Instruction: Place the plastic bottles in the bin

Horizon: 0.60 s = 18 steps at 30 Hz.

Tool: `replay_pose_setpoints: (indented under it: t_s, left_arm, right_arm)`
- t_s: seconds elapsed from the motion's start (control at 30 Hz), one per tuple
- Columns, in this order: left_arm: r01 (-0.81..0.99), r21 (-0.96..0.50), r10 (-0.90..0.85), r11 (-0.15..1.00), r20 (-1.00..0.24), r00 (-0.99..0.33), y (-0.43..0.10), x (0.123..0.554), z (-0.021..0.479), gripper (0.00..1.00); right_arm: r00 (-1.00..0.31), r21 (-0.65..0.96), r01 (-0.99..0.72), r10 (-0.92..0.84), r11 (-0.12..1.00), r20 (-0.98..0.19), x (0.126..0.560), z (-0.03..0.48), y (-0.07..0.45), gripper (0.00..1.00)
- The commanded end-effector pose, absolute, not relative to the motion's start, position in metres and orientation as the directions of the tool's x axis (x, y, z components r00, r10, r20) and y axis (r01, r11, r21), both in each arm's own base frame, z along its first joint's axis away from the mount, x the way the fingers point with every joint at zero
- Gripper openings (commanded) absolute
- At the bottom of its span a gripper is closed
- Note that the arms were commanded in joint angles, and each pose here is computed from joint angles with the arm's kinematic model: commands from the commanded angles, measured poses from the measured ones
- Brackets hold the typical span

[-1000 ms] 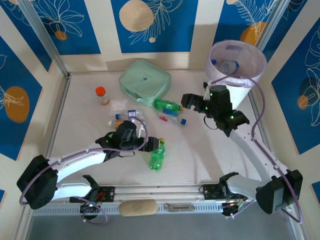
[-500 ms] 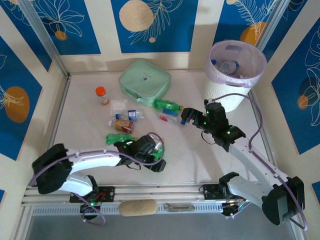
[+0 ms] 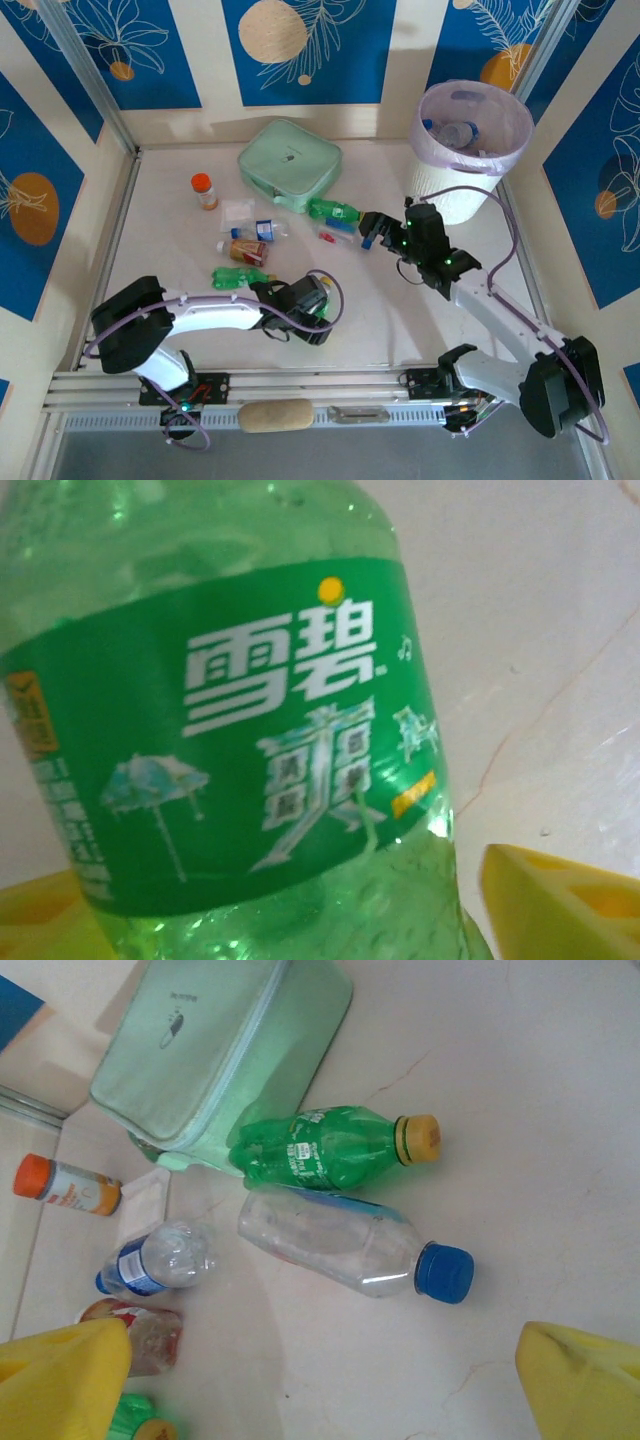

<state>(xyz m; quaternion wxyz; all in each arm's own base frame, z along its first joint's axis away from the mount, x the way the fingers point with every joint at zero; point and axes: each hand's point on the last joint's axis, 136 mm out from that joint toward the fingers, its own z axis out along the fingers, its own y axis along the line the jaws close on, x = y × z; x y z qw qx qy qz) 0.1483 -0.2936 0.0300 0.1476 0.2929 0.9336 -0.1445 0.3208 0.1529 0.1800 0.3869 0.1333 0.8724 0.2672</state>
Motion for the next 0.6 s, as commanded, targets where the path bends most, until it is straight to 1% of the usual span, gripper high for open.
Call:
replay_pose_setpoints:
  t_s: [0.0, 0.13, 0.27, 0.37, 0.47, 0.57]
  left_arm:
    - [0.573, -0.141, 0.485, 0.807, -0.396, -0.780, -0.286, 0.155, 0.039, 0.67]
    - [0.566, -0.122, 0.464, 0.815, -0.448, -0.764, -0.286, 0.164, 0.051, 0.57]
    - [0.562, -0.135, 0.420, 0.816, -0.529, -0.737, -0.292, 0.179, 0.073, 0.57]
    - [0.528, -0.165, 0.346, 0.833, -0.590, -0.730, -0.292, 0.198, 0.091, 0.57]
    - [0.458, -0.245, 0.208, 0.855, -0.647, -0.733, -0.287, 0.224, 0.109, 0.57]
    - [0.385, -0.375, 0.023, 0.843, -0.691, -0.722, -0.284, 0.253, 0.127, 0.57]
  right_arm:
    - [-0.642, 0.593, -0.034, 0.437, 0.805, -0.630, 0.338, 0.202, 0.166, 0.99]
    - [-0.672, 0.613, -0.060, 0.422, 0.788, -0.608, 0.349, 0.202, 0.181, 0.99]
    - [-0.691, 0.637, -0.068, 0.424, 0.768, -0.586, 0.354, 0.201, 0.190, 0.99]
    - [-0.692, 0.650, -0.079, 0.427, 0.756, -0.581, 0.356, 0.205, 0.194, 0.99]
    - [-0.695, 0.670, -0.109, 0.425, 0.734, -0.580, 0.356, 0.211, 0.199, 0.99]
    - [-0.701, 0.702, -0.171, 0.415, 0.692, -0.580, 0.356, 0.220, 0.210, 0.99]
